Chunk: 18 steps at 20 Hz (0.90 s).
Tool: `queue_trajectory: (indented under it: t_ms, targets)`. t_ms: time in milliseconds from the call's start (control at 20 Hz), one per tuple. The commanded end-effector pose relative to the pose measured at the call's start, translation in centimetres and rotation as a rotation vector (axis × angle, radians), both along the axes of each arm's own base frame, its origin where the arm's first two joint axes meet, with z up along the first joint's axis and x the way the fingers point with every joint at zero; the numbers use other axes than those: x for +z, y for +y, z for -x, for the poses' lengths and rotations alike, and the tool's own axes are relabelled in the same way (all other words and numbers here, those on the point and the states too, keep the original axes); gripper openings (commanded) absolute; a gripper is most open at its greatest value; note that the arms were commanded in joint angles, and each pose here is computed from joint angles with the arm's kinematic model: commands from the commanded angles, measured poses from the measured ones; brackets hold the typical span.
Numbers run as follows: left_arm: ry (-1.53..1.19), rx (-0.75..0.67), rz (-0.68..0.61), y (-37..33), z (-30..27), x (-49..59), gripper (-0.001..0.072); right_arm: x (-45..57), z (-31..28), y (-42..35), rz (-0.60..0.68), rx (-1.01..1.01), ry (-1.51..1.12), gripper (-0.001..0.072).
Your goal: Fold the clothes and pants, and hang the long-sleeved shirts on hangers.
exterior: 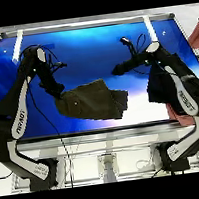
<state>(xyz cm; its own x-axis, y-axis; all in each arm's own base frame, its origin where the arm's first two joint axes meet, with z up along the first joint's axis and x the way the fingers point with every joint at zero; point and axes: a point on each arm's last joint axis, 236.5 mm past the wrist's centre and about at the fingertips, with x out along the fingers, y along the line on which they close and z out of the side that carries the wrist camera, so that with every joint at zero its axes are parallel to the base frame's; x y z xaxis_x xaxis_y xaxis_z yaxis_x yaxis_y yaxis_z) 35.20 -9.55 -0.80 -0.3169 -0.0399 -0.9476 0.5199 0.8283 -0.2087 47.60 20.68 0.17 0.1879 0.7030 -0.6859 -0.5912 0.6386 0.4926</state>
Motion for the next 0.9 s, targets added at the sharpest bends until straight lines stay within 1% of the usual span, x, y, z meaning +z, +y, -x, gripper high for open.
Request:
queue_trajectory:
  t_ms: [0, 50, 100, 150, 200, 250, 400, 500, 700, 850]
  targets:
    - [-0.043, -0.019, 0.015, -0.2, -1.0, -0.5, 0.0045, -1.7, -1.8, 1.9, 0.007, 0.092, -0.01, 0.0517]
    - [-0.044, -0.033, 0.02, -0.2, -1.0, -0.5, 0.0045, -2.2, -1.8, 1.8, 0.093, 0.191, -0.065, 0.0517]
    - [-0.044, -0.046, 0.023, -0.2, -1.0, -0.5, 0.0045, -2.7, -2.4, 1.2, 0.194, 0.246, -0.114, 0.0517]
    - [-0.044, -0.051, 0.025, -0.2, -1.0, -0.5, 0.0045, -2.7, -3.1, 1.2, 0.251, 0.271, -0.149, 0.0518]
    - [-0.044, -0.051, 0.025, -0.2, -1.0, -0.5, 0.0045, -2.4, -3.8, 1.7, 0.253, 0.277, -0.171, 0.0518]
    - [-0.044, -0.052, 0.026, -0.2, -1.0, -0.5, 0.0045, -2.1, -4.1, 2.7, 0.213, 0.266, -0.159, 0.0518]
    - [-0.045, -0.075, 0.033, -0.2, -1.0, -0.5, 0.0045, -5.3, -2.1, 2.8, 0.189, 0.256, 0.032, 0.0519]
    - [-0.046, -0.075, 0.033, -0.2, -1.0, -0.5, 0.0045, -6.6, -1.0, 3.8, 0.137, 0.246, 0.123, 0.0519]
    - [-0.051, -0.075, 0.034, -0.2, -1.1, -0.5, 0.0045, -7.5, -0.7, 6.3, -0.005, 0.184, 0.234, 0.0518]
    - [-0.068, -0.073, 0.037, -0.3, -1.5, -0.6, 0.0046, -7.4, -0.6, 7.1, -0.055, 0.168, 0.265, 0.0517]
